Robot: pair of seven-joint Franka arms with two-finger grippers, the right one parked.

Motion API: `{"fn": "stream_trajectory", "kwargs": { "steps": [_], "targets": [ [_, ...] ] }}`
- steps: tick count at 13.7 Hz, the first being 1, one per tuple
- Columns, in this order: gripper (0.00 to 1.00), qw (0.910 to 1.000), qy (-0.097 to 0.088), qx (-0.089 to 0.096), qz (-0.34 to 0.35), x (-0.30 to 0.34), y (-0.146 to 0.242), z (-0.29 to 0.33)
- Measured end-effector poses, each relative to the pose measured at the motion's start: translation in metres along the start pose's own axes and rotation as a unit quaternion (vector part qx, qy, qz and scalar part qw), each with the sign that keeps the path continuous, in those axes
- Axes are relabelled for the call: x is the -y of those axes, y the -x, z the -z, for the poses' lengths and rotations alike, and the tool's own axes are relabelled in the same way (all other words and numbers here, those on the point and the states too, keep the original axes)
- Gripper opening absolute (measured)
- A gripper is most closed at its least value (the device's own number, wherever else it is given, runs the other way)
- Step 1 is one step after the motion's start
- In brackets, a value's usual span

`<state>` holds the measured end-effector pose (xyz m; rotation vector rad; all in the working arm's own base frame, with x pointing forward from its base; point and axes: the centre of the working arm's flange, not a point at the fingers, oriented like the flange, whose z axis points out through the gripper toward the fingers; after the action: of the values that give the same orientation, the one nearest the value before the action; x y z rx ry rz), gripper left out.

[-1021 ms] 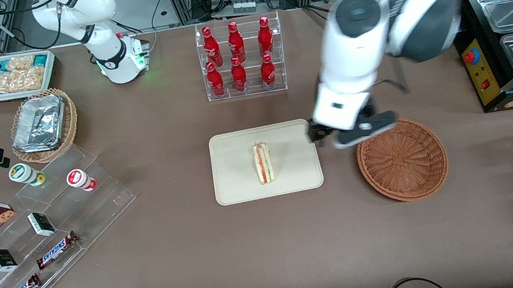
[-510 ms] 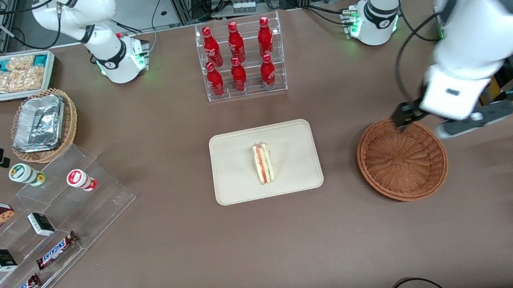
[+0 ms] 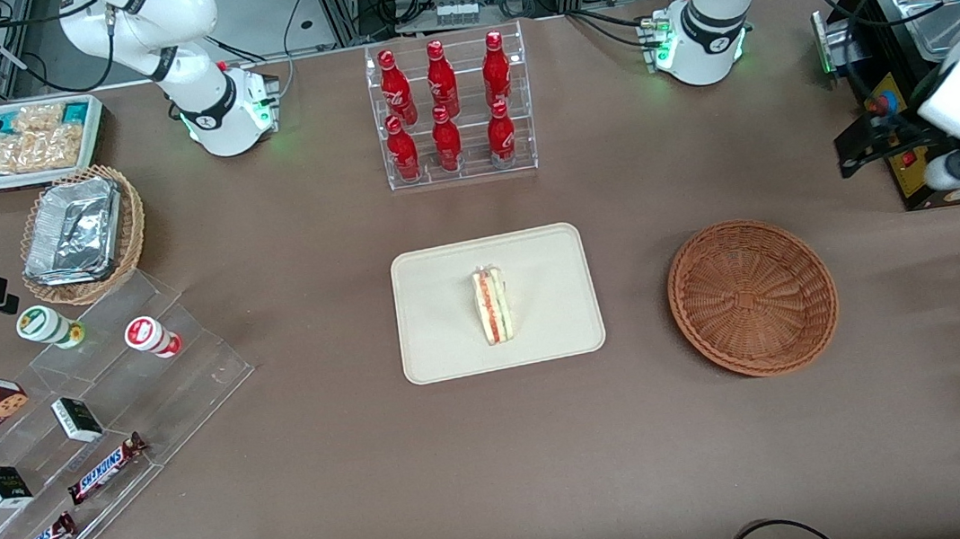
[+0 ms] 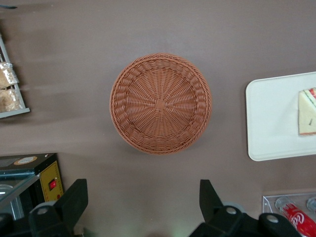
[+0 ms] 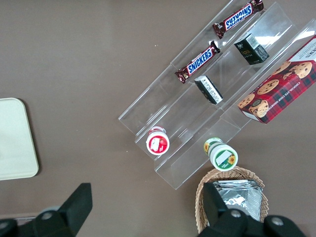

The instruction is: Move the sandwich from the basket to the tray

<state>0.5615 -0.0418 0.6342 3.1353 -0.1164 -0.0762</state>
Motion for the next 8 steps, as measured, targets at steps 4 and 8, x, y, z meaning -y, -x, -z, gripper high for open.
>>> {"fn": "stream_trajectory", "kwargs": {
  "steps": [4,8],
  "targets": [
    [1.0,0.9999,0.008,-0.008,0.01,0.022,0.001,0.006],
    [1.0,0.9998,-0.006,-0.014,0.011,0.023,-0.003,0.009]
  ]
}}
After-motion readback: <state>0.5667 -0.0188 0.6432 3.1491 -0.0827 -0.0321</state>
